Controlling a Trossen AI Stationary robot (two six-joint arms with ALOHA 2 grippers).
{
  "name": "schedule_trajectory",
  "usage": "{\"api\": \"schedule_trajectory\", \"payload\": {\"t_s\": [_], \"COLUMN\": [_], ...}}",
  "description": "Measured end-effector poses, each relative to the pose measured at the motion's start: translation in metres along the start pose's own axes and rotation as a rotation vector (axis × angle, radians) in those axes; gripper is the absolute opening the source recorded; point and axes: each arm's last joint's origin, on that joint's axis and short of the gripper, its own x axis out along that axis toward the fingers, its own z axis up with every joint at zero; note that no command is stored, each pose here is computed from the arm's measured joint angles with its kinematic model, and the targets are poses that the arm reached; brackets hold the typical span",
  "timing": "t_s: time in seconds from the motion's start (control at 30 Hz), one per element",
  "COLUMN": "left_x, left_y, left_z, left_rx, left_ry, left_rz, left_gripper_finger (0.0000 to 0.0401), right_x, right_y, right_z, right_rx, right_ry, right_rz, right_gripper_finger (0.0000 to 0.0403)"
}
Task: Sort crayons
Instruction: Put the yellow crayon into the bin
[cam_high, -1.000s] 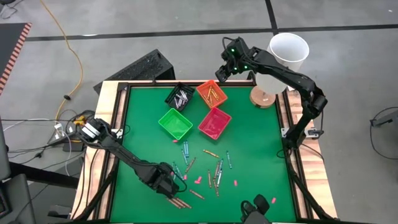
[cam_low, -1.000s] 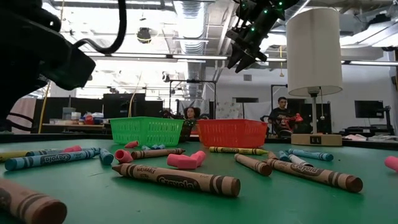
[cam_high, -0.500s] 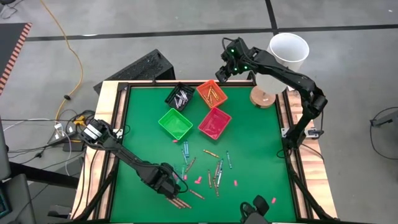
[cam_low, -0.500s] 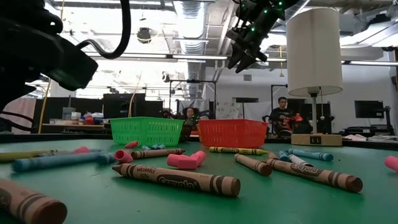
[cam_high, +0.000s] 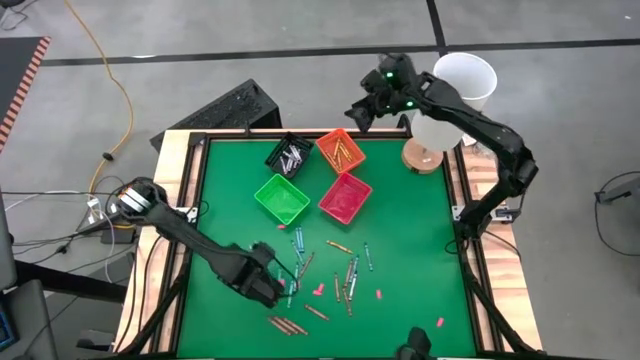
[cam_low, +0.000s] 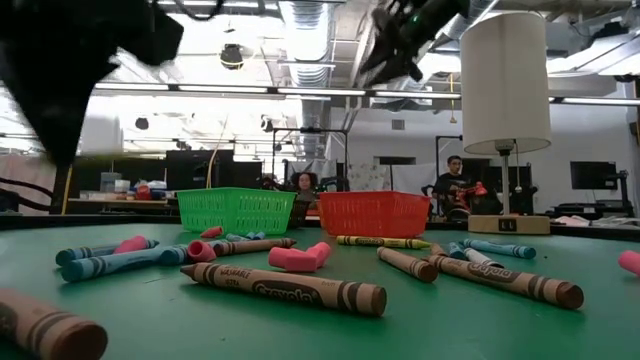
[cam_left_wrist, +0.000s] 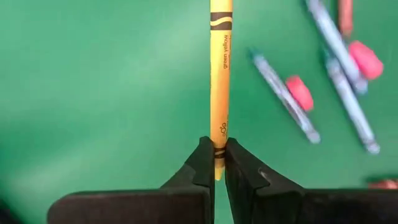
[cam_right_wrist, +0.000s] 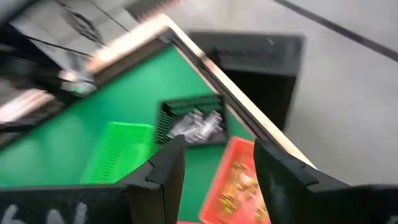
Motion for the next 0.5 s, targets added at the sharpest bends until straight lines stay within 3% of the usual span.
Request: {"api": "schedule_trajectory", "payload": {"t_s": [0.27, 0.5], "left_x": [-0.060, -0.105], "left_y": [0.032, 0.052], "left_z": [0.040, 0.092], "left_rx": [0.031, 0.098], "left_ry": [-0.556, -0.888], "left_rz": [-0.056, -0.076], "left_gripper_finger": [0.0003, 0.0003], "right_x": [-0.067, -0.104], "right_y": [0.033, 0.060], "right_z": [0.012, -0.001], "right_rx": [-0.178, -0.250], "right_ry": [-0.204, -0.310], "right_rz": [0.138, 0.247], "right_gripper_finger": [0.0187, 0.0187]}}
